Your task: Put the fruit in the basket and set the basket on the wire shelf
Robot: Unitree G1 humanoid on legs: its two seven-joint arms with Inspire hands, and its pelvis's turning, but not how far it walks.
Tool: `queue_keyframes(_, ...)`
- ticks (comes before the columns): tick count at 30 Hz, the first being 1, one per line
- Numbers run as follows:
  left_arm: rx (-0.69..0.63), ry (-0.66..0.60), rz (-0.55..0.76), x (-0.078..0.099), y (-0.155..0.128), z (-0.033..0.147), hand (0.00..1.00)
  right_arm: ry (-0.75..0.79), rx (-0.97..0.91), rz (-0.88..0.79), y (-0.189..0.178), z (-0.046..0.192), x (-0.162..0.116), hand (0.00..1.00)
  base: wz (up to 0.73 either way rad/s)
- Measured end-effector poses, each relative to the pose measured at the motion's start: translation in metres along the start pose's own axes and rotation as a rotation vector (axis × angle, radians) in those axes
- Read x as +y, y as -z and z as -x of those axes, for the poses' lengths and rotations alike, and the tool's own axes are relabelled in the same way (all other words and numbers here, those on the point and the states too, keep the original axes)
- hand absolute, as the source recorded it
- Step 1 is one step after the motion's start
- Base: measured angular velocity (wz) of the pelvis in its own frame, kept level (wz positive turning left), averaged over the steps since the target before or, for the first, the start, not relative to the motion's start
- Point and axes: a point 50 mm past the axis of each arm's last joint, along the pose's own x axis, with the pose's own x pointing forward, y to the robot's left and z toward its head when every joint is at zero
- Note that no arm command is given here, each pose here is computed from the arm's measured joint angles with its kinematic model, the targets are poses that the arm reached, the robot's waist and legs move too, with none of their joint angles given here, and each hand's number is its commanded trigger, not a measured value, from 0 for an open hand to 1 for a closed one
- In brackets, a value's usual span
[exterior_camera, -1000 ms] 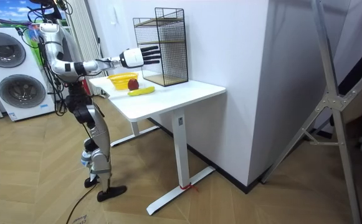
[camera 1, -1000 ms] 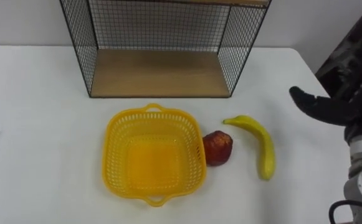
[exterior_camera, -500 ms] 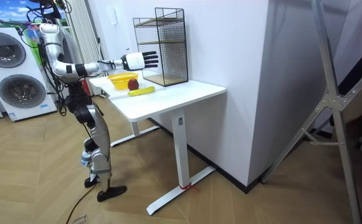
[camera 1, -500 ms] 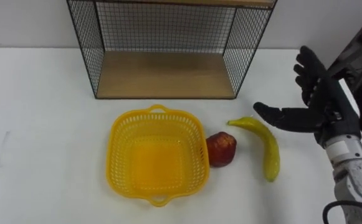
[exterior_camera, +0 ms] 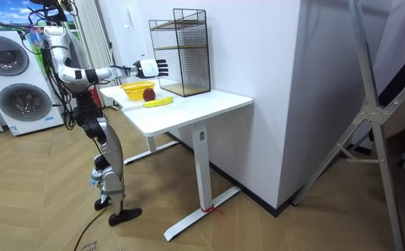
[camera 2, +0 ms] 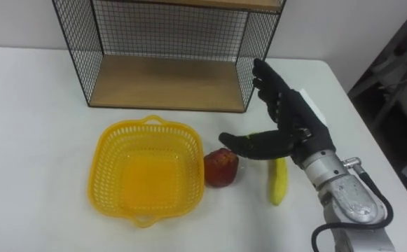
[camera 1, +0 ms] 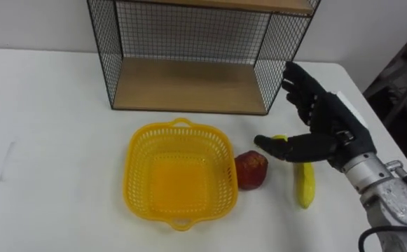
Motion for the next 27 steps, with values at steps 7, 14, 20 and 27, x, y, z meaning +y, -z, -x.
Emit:
queue_keyframes(7, -0.014, 0.014, -0.034, 0.000, -0.003, 0.000, 0.00, -0.087, 0.018, -0.014, 0.005, 0.003, 0.009, 0.00, 0.02)
queue_keyframes(14, -0.031, 0.018, -0.060, 0.000, -0.008, -0.001, 0.00, -0.180, 0.078, -0.053, 0.016, 0.006, 0.024, 0.00, 0.00)
queue_keyframes(20, -0.044, 0.029, -0.087, -0.002, -0.011, -0.001, 0.00, -0.202, 0.090, -0.060, 0.018, 0.006, 0.028, 0.00, 0.00)
queue_keyframes(27, -0.054, 0.033, -0.098, -0.003, -0.015, -0.002, 0.00, -0.197, 0.114, -0.086, 0.024, 0.011, 0.030, 0.00, 0.00)
